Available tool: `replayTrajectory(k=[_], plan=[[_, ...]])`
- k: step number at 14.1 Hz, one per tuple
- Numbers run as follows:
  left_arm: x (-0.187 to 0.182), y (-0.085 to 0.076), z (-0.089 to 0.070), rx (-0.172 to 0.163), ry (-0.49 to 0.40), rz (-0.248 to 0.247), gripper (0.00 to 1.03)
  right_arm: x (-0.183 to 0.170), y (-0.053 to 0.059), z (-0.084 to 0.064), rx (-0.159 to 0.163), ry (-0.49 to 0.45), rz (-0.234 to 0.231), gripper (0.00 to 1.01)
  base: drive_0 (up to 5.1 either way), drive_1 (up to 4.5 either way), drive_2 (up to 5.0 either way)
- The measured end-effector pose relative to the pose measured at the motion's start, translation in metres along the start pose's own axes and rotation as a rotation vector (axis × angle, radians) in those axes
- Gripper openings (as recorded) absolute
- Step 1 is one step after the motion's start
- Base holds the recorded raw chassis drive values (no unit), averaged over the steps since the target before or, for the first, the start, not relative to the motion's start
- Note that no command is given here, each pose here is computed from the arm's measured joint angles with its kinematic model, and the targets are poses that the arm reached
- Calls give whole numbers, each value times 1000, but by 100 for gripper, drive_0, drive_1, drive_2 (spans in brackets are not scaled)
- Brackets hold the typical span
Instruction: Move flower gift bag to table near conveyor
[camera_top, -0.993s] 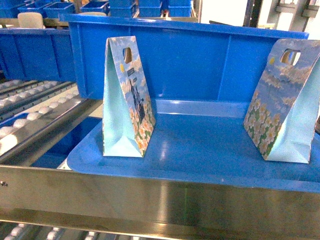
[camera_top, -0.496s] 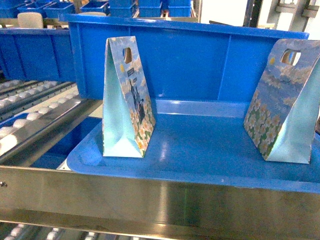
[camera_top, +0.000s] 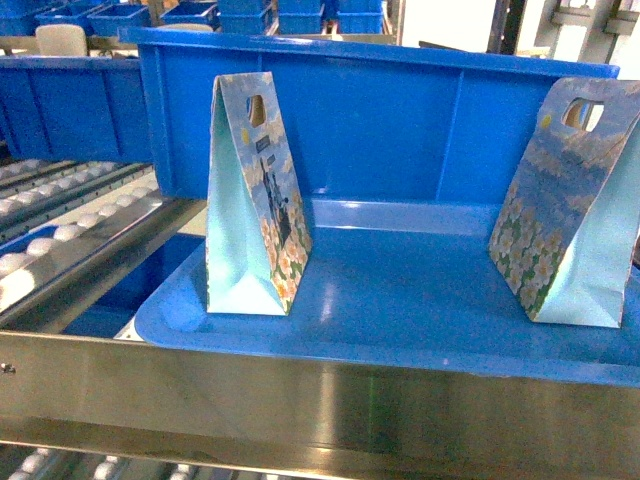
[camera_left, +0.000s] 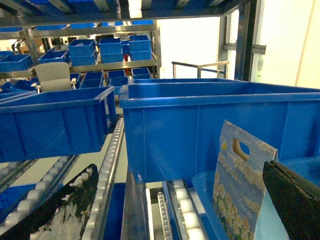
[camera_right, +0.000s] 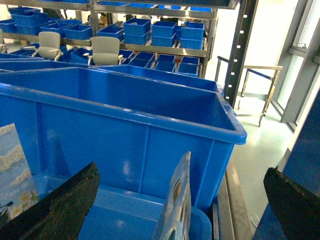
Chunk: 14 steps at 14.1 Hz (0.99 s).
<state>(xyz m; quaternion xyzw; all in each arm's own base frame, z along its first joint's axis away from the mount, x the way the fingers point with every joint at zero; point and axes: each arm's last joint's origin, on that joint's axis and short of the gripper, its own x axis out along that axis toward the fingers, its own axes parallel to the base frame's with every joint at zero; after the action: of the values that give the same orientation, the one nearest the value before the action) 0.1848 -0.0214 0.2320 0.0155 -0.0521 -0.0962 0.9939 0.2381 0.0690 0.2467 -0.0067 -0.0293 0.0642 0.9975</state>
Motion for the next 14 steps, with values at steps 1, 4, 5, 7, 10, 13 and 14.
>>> replayTrajectory(k=[1, 4, 5, 7, 10, 13, 14], plan=[[0, 0, 0, 0, 0, 0, 98, 11, 2, 0, -2, 11, 0, 98, 0, 0, 0], [0, 0, 0, 0, 0, 0, 98, 45, 5, -9, -20, 57, -6, 98, 0, 0, 0], [0, 0, 0, 0, 0, 0, 98, 54, 3, -14, -26, 86, -10, 98, 0, 0, 0], [0, 0, 0, 0, 0, 0, 98, 66, -3, -27, -34, 142, -37, 98, 0, 0, 0], [0, 0, 0, 0, 0, 0, 98, 75, -8, -47, -35, 219, -76, 98, 0, 0, 0], [0, 0, 0, 1, 0, 0, 98, 78, -9, -60, 11, 280, -61, 98, 0, 0, 0], [0, 0, 0, 1, 0, 0, 98, 78, -9, -59, 26, 271, -61, 93, 0, 0, 0]])
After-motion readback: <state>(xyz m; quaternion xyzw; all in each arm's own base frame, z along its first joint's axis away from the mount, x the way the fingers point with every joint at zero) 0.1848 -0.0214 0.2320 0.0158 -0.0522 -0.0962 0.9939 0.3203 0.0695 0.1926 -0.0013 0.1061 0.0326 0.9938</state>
